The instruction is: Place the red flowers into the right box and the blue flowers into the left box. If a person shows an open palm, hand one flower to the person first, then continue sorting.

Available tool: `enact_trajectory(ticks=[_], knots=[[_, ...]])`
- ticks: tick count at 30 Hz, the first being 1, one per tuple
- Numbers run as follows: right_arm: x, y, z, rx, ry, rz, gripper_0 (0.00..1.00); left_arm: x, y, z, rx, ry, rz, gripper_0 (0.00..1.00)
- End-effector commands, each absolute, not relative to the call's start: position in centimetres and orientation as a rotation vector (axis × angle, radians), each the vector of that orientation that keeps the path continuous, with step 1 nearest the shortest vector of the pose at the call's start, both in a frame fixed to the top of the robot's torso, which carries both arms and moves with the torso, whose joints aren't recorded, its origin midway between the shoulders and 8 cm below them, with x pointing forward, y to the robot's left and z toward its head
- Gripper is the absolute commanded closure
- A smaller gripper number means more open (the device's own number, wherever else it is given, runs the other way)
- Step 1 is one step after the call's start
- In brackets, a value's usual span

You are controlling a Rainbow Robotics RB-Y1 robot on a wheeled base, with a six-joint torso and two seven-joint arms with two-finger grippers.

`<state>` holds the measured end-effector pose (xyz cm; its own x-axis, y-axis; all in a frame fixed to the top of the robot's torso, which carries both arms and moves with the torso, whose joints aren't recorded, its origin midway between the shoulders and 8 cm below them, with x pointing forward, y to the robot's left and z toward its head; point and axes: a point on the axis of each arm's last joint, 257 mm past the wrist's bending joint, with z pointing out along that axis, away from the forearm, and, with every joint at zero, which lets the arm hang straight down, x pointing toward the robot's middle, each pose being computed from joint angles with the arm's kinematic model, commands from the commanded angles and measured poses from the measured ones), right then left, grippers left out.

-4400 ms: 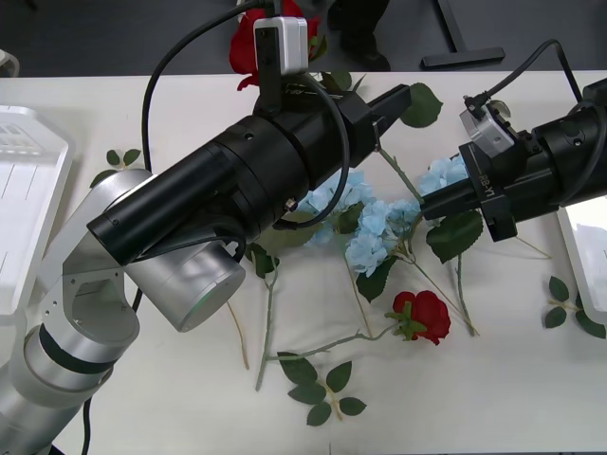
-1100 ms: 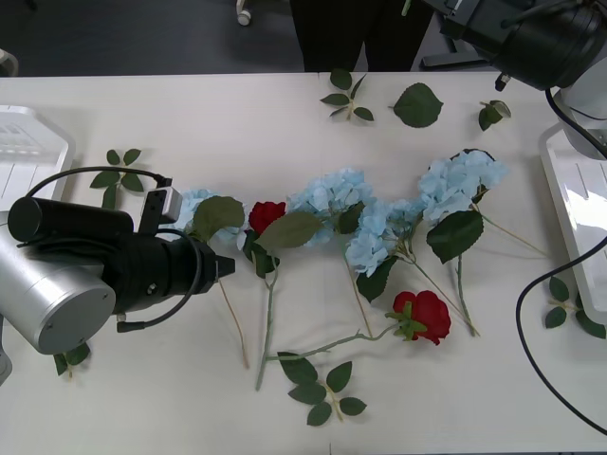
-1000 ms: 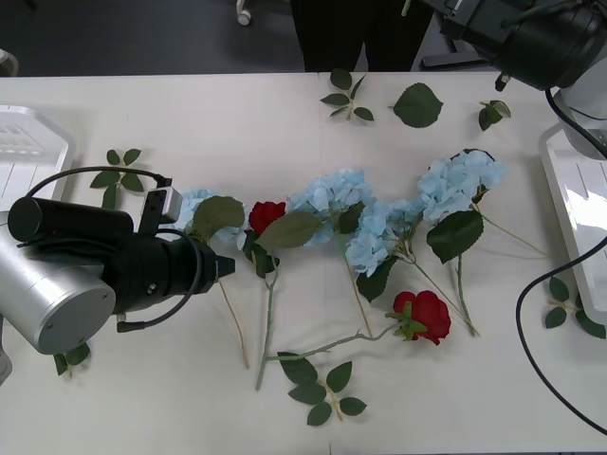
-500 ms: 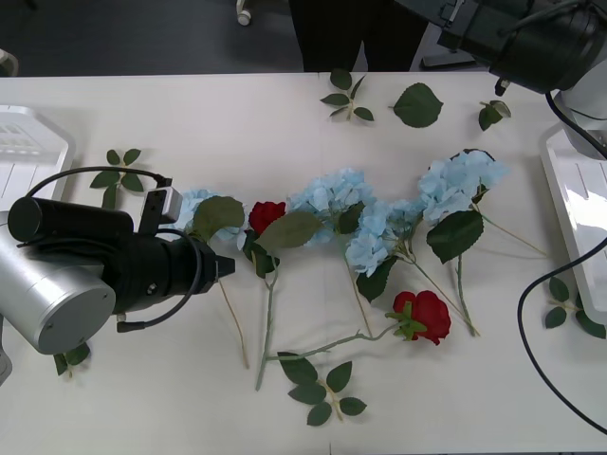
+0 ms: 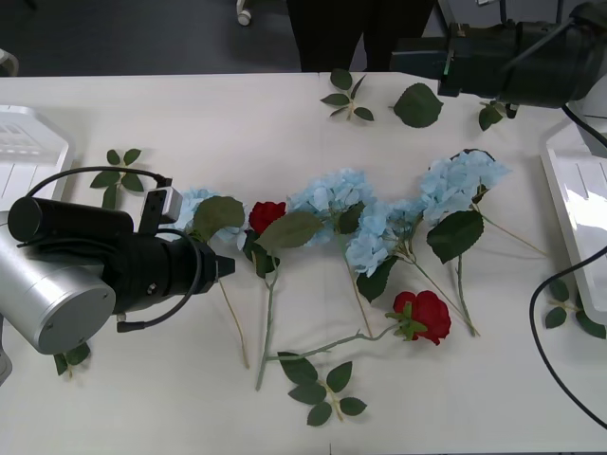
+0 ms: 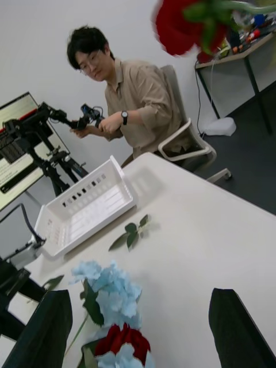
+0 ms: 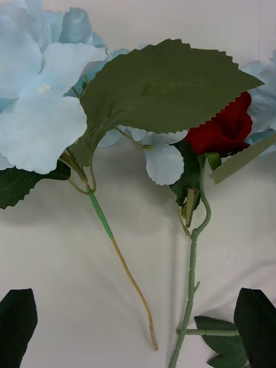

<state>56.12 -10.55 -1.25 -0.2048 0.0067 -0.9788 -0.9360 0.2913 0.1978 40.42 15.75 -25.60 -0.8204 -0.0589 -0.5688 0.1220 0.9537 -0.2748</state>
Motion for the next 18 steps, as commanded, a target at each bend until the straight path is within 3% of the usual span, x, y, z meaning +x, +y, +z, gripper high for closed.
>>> enact_trajectory(ticks=[1,8,18], knots=[[55.1,-14.8,-4.3,-0.961,1.627,1.037,0.31,40.7,16.4,-25.6,0.003,2.505,-0.379,0.00],[52.4,-21.0,-11.2,-1.031,1.860,0.941,0.31,41.0,17.2,-25.4,0.006,2.521,-0.316,0.00],[50.6,-30.0,-14.9,-1.410,2.056,0.377,0.31,43.7,16.6,-27.8,-0.024,2.545,-0.245,0.00]])
